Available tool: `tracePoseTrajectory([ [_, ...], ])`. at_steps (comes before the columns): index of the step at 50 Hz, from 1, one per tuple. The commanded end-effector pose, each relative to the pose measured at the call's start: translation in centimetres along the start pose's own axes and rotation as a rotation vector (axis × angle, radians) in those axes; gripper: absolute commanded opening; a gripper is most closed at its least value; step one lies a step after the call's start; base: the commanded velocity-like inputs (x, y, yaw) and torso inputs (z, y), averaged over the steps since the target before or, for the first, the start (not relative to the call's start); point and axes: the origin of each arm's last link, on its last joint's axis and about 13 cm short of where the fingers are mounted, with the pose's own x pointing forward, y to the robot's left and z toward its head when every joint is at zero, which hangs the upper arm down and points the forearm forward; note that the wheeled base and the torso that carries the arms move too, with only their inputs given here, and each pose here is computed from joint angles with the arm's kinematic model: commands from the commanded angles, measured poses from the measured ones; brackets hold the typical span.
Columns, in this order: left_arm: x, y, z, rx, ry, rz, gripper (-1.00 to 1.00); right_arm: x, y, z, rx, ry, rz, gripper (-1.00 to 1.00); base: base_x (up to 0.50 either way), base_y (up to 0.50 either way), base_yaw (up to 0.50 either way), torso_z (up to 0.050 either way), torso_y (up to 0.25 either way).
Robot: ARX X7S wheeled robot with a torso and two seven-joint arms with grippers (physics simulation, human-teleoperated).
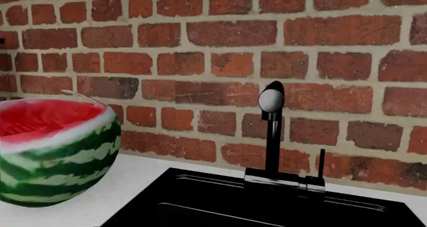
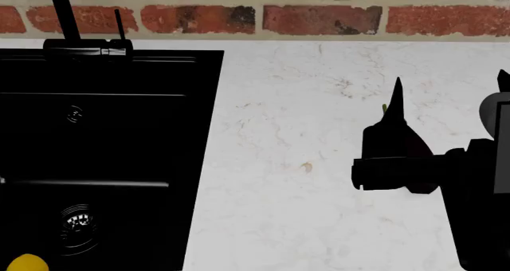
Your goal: Pick the eggplant from the counter and place it in the sink
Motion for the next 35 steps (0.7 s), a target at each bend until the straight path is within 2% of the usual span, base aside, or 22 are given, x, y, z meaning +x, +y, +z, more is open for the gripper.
tracePoseTrajectory([
  [1, -0.02, -0.07, -0.01, 0.003, -0.001, -0.004, 1.00, -0.15, -0.04, -0.12, 0.014, 0.002, 0.002, 1.00, 0.31, 0.14, 0.00, 0.000, 0.000],
  [11, -0.09, -0.04, 0.07, 0.004, -0.002, 0.004, 1.00, -0.31, -0.13, -0.16, 0.016, 0.003, -0.009, 1.00, 0.06, 0.01, 0.00, 0.000, 0.000],
  [17, -0.16, 0.03, -0.09, -0.028, 0.008, -0.003, 1.00, -0.33, -0.13, -0.20, 0.009, 0.007, -0.007, 1.00, 0.00, 0.00, 0.00, 0.000, 0.000],
  [21, -0.22, 0.01, -0.21, 0.005, 0.001, -0.011, 1.00, -0.26, -0.10, -0.26, 0.012, 0.009, -0.003, 1.00, 0.00, 0.00, 0.00, 0.000, 0.000],
  [35, -0.22, 0.02, -0.18, 0.012, -0.002, -0.009, 1.00, -0.26, -0.07, -0.34, 0.007, 0.012, 0.002, 1.00, 0.00, 0.00, 0.00, 0.000, -0.144],
])
